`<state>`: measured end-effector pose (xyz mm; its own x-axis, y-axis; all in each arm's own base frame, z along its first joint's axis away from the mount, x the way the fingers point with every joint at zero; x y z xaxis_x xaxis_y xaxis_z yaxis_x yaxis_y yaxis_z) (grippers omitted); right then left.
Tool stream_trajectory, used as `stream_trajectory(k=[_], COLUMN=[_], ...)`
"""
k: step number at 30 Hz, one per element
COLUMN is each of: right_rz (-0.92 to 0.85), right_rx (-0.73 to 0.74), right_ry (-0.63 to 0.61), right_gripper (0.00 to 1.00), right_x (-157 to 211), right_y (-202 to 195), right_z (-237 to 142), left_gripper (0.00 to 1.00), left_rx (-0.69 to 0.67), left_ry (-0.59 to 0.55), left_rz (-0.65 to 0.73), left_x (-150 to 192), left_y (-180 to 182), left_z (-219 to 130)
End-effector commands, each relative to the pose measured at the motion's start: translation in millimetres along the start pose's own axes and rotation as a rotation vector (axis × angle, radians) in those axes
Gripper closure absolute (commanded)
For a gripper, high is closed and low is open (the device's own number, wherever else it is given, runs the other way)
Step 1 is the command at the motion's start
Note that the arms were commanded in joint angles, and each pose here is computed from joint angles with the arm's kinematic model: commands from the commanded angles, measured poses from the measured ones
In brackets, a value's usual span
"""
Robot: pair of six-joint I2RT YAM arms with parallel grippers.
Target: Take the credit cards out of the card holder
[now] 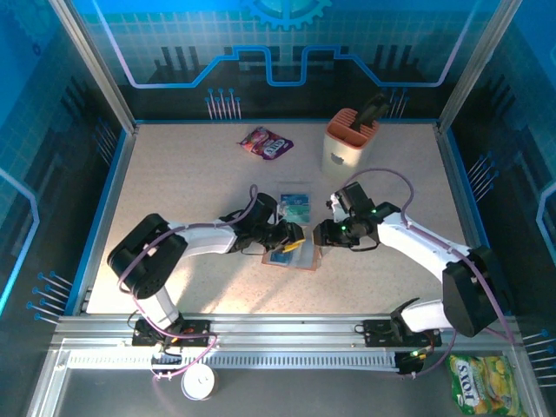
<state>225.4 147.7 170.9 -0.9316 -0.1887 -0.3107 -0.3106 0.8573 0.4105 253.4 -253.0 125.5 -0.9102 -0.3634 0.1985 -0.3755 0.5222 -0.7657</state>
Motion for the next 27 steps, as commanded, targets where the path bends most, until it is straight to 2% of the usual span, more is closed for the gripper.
stream_trajectory(k=[1,7,13,20,27], right_rz=[0.026,0.047,0.062,0.09,0.087], right_rx=[-0.036,-0.084,-0.065,-0.111,-0.108], right_ry=[0.026,0.032,0.062,0.087,0.09], right_gripper=[0.5,0.48,0.48,0.56,0.62], right_x=[6,11,17,19,16], right_y=[-4,-4,-11,-15,-16], right_z=[8,16,30,51,57], left_gripper=[0.61,0.56,0.52,0.5,0.49], left_rx=[-0.017,-0.02,-0.015,0.003,0.037], left_ry=[0.043,0.071,0.071,0.065,0.039], left_rz=[0.005,-0.012,-0.027,-0.03,-0.007], left_x=[5,8,8,8,7], left_y=[-3,0,4,2,-11], left_z=[11,26,30,30,14])
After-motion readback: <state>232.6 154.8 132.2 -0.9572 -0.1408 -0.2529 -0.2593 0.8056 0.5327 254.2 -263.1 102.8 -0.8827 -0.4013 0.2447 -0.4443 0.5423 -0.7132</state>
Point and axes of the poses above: each hand's point on the last joint's axis, 136 mm out from that joint toward the fingers, its own z axis out along the fingers, its own y axis along the line the jaws close on, x = y × z, the point moved 10 cm from there along -z, back along the fingers, and after that the axes turned 11 degrees about -z, right-handed, at the moved point
